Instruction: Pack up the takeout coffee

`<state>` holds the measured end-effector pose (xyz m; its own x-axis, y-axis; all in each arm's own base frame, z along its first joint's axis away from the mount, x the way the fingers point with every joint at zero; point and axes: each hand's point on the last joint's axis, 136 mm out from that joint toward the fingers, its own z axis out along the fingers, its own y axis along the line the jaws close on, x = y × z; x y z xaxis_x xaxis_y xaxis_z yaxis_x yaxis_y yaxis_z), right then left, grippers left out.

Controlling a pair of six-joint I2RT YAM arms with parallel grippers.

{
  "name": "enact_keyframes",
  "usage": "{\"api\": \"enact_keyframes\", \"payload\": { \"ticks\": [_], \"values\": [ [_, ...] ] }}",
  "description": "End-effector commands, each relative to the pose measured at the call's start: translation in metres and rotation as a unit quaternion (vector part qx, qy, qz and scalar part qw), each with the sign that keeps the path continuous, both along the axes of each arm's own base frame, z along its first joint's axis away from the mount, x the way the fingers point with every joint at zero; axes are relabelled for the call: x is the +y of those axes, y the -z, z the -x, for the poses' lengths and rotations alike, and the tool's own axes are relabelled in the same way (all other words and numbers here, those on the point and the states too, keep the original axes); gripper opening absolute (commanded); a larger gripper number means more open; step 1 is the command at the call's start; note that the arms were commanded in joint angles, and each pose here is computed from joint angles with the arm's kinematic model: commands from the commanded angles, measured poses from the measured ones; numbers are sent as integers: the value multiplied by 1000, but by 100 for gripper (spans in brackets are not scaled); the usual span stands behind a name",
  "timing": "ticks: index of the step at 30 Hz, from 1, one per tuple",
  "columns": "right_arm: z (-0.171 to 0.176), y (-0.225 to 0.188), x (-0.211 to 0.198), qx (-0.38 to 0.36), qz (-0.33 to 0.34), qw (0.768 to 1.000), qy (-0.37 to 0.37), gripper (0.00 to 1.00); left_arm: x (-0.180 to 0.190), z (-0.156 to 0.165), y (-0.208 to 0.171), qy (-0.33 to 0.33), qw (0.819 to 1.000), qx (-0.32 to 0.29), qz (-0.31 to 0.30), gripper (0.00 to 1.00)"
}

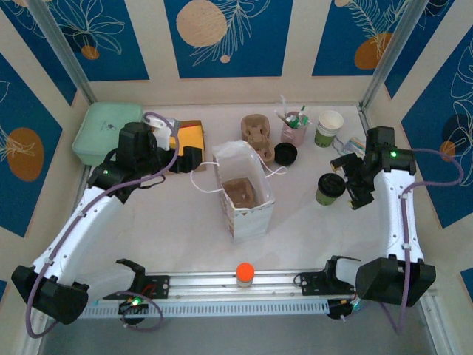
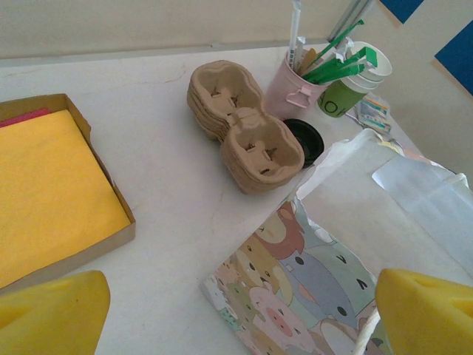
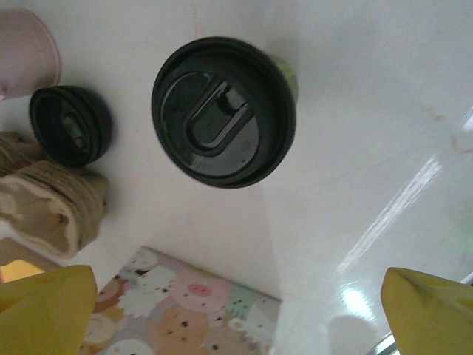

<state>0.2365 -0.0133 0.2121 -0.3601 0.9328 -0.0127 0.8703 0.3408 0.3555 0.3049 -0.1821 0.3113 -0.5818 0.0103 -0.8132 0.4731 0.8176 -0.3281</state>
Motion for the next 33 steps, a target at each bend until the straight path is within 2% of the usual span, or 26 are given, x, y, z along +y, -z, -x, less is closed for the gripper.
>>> {"api": "enact_keyframes", "payload": {
  "ticks": [1,5,12,19,33],
  "values": [
    [7,-2,12,0,-68,994,86,99,-2,5,-9,4,1000,-11,16,93],
    [16,7,12,45,-99,981,158,99,-2,6,-11,4,1000,-13,17,92],
    [18,15,11,87,-118,962,230,100,2,10,-12,0,1000,-18,14,93],
    [1,29,6,143,-103,952,252,97,1,10,-14,2,1000,-21,20,92],
    [-33,54,8,159,-80,952,248,97,5,12,-15,-1,1000,-25,10,93]
  ]
}}
